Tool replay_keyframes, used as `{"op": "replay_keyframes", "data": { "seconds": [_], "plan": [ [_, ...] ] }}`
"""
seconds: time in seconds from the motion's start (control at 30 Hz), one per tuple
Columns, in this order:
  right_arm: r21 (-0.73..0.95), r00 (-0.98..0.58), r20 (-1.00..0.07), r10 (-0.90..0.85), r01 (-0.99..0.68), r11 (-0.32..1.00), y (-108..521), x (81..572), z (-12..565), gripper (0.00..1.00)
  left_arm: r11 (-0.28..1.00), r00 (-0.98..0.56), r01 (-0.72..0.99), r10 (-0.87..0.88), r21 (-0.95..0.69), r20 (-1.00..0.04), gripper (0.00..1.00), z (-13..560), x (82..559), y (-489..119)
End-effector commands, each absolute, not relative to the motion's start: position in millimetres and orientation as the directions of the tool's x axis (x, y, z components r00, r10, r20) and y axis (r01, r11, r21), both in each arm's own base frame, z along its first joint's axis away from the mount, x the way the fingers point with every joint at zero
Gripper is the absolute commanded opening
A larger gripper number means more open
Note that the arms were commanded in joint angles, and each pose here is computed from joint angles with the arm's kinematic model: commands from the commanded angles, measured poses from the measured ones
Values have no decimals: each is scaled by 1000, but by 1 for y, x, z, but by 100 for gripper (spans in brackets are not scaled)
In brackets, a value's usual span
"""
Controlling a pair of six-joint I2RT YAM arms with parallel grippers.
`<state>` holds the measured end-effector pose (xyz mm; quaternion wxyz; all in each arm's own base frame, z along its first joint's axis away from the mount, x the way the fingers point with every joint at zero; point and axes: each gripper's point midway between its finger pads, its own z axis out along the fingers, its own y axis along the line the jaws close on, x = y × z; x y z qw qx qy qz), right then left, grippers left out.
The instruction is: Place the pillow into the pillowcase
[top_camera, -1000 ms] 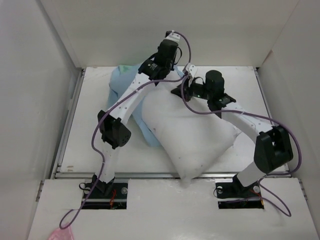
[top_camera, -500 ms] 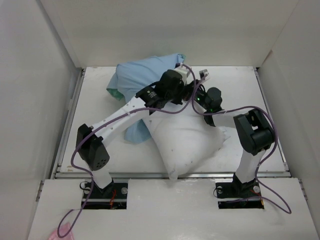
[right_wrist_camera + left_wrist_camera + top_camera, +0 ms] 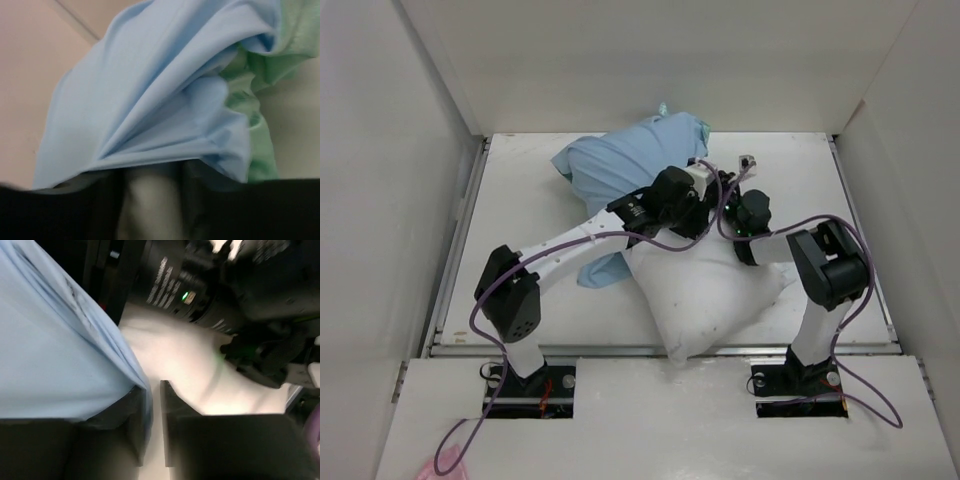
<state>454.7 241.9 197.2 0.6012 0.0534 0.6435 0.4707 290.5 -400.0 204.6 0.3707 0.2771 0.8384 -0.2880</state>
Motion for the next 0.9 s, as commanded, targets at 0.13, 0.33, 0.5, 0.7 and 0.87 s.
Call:
{"op": "replay_keyframes", "data": {
  "seconds": [0.13, 0.33, 0.5, 0.7, 0.87],
  "plan": [
    [498, -43, -829, 558, -510, 701, 191, 447, 283, 98, 694, -672, 587, 130, -417, -729, 100, 261, 260, -373],
    [339, -311, -900, 305, -59, 939, 128, 444, 239, 99, 841, -581, 361, -135, -403, -803, 100, 320, 290, -280],
    [199, -310, -935, 172, -56, 978, 104, 409, 264, 99, 896, -653, 33, -316, -442, -688, 100, 248, 288, -207],
    [5, -259, -947, -190, -604, 797, 212, 325, 290, 99, 852, -754, -85, -394, -517, -525, 100, 142, 257, -169],
    [-16, -265, -897, -354, -780, 625, 285, 265, 255, 99, 823, -767, -58, -399, -565, -502, 100, 101, 247, -174]
  ]
}}
